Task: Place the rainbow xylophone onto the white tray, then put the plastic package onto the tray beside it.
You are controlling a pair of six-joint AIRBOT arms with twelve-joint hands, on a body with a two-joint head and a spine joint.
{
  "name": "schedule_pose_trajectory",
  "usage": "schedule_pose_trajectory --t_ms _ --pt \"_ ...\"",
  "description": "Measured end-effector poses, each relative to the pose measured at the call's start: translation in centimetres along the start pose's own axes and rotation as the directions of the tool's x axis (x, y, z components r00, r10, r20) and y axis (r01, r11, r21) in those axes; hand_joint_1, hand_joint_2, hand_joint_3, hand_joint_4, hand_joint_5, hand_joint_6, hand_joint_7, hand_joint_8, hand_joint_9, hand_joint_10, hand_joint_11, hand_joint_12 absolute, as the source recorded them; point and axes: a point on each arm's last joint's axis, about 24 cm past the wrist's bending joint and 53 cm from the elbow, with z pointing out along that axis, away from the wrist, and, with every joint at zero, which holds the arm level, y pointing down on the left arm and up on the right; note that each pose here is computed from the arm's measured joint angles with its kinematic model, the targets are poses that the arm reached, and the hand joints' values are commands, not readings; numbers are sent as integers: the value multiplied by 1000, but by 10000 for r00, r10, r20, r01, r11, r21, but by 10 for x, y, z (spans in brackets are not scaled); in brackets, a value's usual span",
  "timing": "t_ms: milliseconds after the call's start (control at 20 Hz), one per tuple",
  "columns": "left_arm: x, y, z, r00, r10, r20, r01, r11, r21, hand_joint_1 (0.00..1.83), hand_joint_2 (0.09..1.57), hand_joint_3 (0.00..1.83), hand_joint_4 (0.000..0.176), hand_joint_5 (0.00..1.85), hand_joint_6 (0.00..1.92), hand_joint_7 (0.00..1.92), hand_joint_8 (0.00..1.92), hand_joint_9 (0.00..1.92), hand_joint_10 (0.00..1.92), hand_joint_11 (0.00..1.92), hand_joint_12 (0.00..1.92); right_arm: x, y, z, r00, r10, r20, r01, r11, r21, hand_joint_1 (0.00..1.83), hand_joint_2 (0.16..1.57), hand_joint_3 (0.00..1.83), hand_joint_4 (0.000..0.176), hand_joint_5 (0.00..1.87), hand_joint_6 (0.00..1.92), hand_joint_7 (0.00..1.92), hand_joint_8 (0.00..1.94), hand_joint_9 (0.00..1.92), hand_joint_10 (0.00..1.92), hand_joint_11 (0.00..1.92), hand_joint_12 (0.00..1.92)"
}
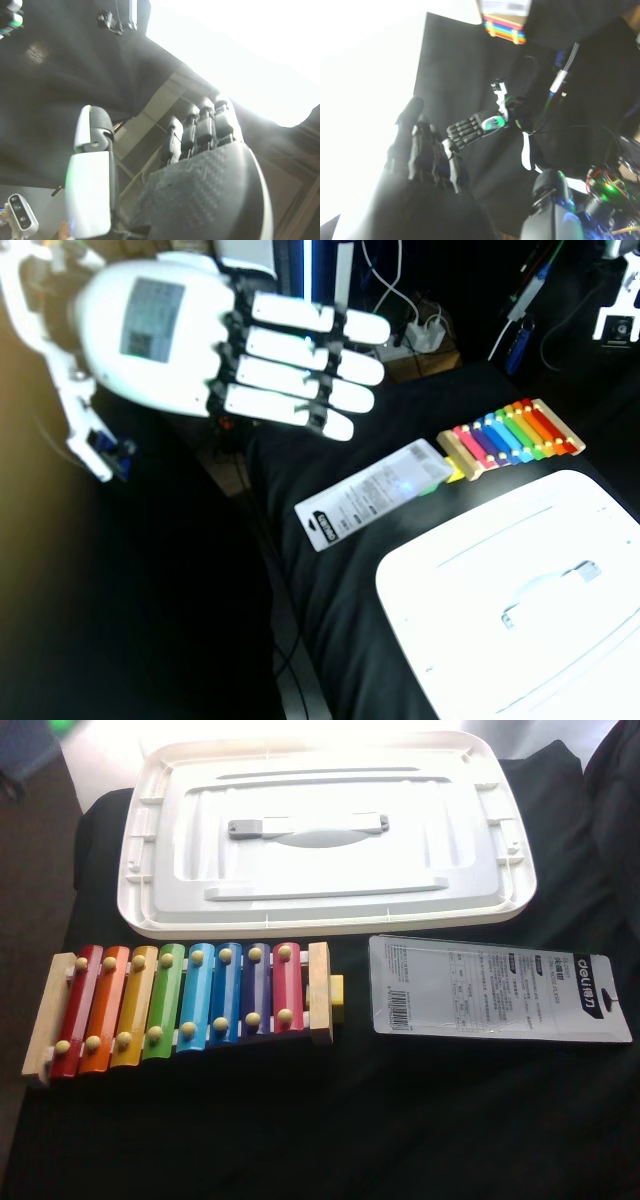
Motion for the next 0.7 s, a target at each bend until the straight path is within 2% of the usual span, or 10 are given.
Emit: schedule_pose_trajectory --t_ms 150,200,250,300,400,450,500,600,650,700 --pt "-4 3 -3 9992 401 -32 -401 9989 -250 512 1496 18 148 185 13 245 5 332 37 0 682 2 0 1 10000 -13 -64 13 10000 -34 0 1335 0 63 242 10 461 17 418 10 5 1105" --pt "-6 3 -3 9986 523 -66 -525 9983 -262 441 1463 7 38 375 41 476 19 480 54 0 995 1 0 1 10000 -41 -36 41 10000 -39 0 1301 0 53 170 6 273 7 219 1 0 303" --pt "-9 3 -4 9975 699 -44 -700 9972 -281 497 1377 0 59 425 30 540 11 558 40 26 1088 1 0 1 9998 -218 -11 218 9997 -52 0 1347 15 74 129 0 212 1 104 0 0 60" --pt "-10 4 -4 9971 757 -56 -759 9966 -310 529 1277 0 99 448 23 563 6 585 24 15 1044 1 1 1 9995 -306 -2 306 9995 -61 27 1390 0 114 220 12 596 5 582 72 249 861" --pt "-8 6 -5 9961 865 -187 -871 9955 -380 377 1236 0 40 337 6 515 1 552 3 21 1007 -5 4 1 9985 -488 260 493 9986 -177 0 1503 1 157 117 0 650 12 446 1022 52 1640" --pt "-7 6 -6 9950 953 -306 -964 9946 -373 359 1222 0 92 84 0 427 0 493 2 3 900 -6 4 1 9972 -685 296 691 9975 -175 893 1485 3 172 94 0 436 1502 484 1086 62 1700" --pt "-5 7 -6 9938 1049 -380 -1064 9934 -422 341 1250 2 63 16 0 387 4 497 7 0 1015 -6 2 2 9973 -678 298 684 9974 -207 331 1459 0 175 288 47 362 698 372 672 12 1556" --pt "-4 12 -6 9923 1132 -511 -1159 9918 -531 239 1230 1 22 182 12 412 4 493 2 31 1031 -7 1 4 9974 -614 390 624 9977 -249 26 1352 0 91 349 11 328 61 341 76 169 527" --pt "-5 16 -7 9904 1242 -602 -1280 9897 -635 232 1219 0 0 289 17 488 12 559 18 124 1051 -6 1 4 9973 -616 388 626 9977 -264 11 1283 0 0 466 14 315 13 302 16 80 485" --pt "-3 22 -8 9887 1305 -744 -1364 9873 -817 246 1207 0 0 332 11 521 10 596 23 148 1099 -7 1 5 9973 -604 426 617 9976 -301 21 1281 0 0 369 2 233 2 234 2 15 496"
